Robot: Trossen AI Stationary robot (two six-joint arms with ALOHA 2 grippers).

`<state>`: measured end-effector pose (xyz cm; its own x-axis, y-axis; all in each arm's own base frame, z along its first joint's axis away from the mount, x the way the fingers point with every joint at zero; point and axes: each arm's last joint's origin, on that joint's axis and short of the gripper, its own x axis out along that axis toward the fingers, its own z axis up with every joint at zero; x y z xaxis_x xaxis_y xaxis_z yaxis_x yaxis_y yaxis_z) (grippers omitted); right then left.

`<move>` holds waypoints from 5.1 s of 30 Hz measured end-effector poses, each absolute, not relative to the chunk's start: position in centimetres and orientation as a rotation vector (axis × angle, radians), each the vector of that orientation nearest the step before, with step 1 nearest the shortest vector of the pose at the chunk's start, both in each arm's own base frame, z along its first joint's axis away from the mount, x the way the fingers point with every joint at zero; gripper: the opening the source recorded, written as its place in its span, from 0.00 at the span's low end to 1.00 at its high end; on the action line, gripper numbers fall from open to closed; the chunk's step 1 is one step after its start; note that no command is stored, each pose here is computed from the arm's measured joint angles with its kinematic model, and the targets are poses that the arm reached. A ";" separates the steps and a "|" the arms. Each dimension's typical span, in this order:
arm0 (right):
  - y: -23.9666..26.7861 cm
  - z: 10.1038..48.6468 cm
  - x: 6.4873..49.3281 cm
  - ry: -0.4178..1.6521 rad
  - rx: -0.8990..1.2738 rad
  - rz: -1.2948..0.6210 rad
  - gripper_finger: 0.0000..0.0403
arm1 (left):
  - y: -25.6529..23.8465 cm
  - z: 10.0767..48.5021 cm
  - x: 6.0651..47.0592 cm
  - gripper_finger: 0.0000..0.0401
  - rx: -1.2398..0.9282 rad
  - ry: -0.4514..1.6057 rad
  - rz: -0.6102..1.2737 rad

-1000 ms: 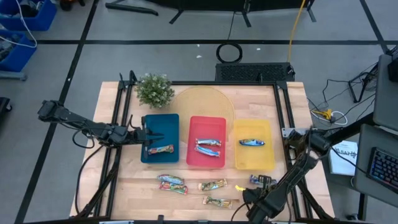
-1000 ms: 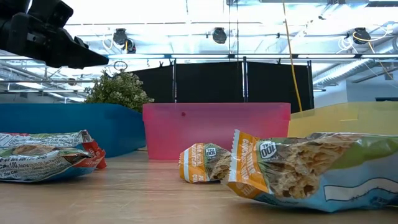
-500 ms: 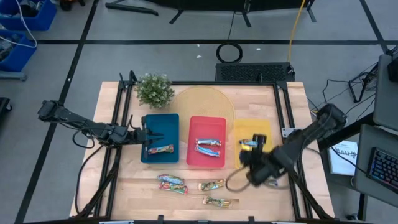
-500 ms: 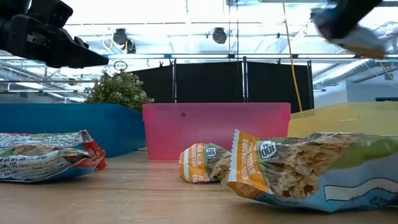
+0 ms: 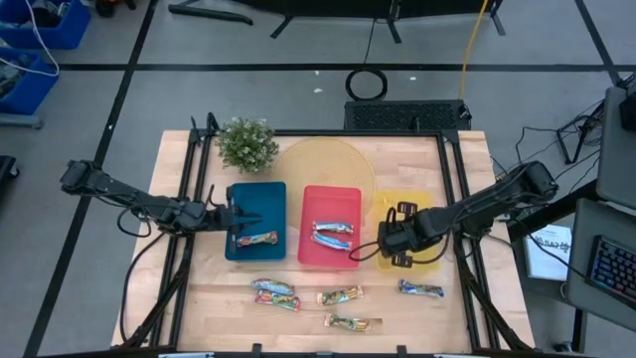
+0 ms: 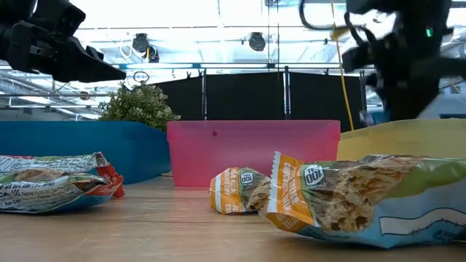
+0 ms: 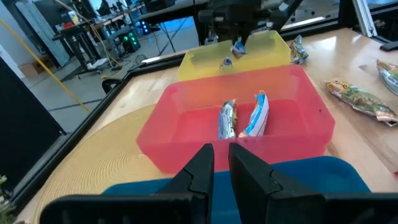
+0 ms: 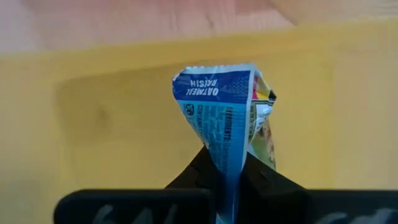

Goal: Pick and place Granola Bars by type
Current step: Put the blue granola bar into the yellow bin, then put the yellow granola bar into the red bin

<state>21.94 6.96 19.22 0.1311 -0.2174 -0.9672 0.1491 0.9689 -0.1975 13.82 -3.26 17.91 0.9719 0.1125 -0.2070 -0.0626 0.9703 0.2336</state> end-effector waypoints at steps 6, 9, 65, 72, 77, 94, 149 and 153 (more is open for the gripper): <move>6.8 16.5 21.0 1.431 -0.034 -0.222 0.02 | -3.2 17.6 13.8 0.14 0.220 0.249 0.090; 6.7 16.3 20.8 1.441 -0.037 -0.227 0.02 | -3.2 17.6 13.8 0.14 0.209 0.248 0.091; 12.7 19.8 23.4 0.830 -0.027 -0.063 0.00 | -3.2 17.6 13.8 0.14 0.164 0.246 0.096; 15.6 18.9 25.9 0.816 -0.078 0.086 0.00 | -3.3 18.2 13.9 0.14 0.142 0.184 0.098; 17.9 18.5 29.3 0.925 -0.128 0.105 0.00 | -3.3 18.2 13.9 0.14 0.143 0.186 0.098; 20.4 20.8 30.4 0.927 -0.282 0.007 0.32 | -3.3 18.2 13.9 0.14 0.138 0.190 0.098; 5.1 18.4 17.5 0.308 -0.339 -0.430 0.00 | -25.9 16.1 43.3 0.64 0.250 0.640 -0.399; 5.1 18.3 17.5 0.317 -0.349 -0.429 0.00 | -25.5 15.0 44.1 0.64 0.228 0.679 -0.374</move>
<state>17.46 5.11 18.29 0.8625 -0.4538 -0.2241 0.3469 0.8524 -0.3913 44.07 -25.55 15.04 0.7159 -0.2611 -0.6475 0.4076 0.9093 0.0840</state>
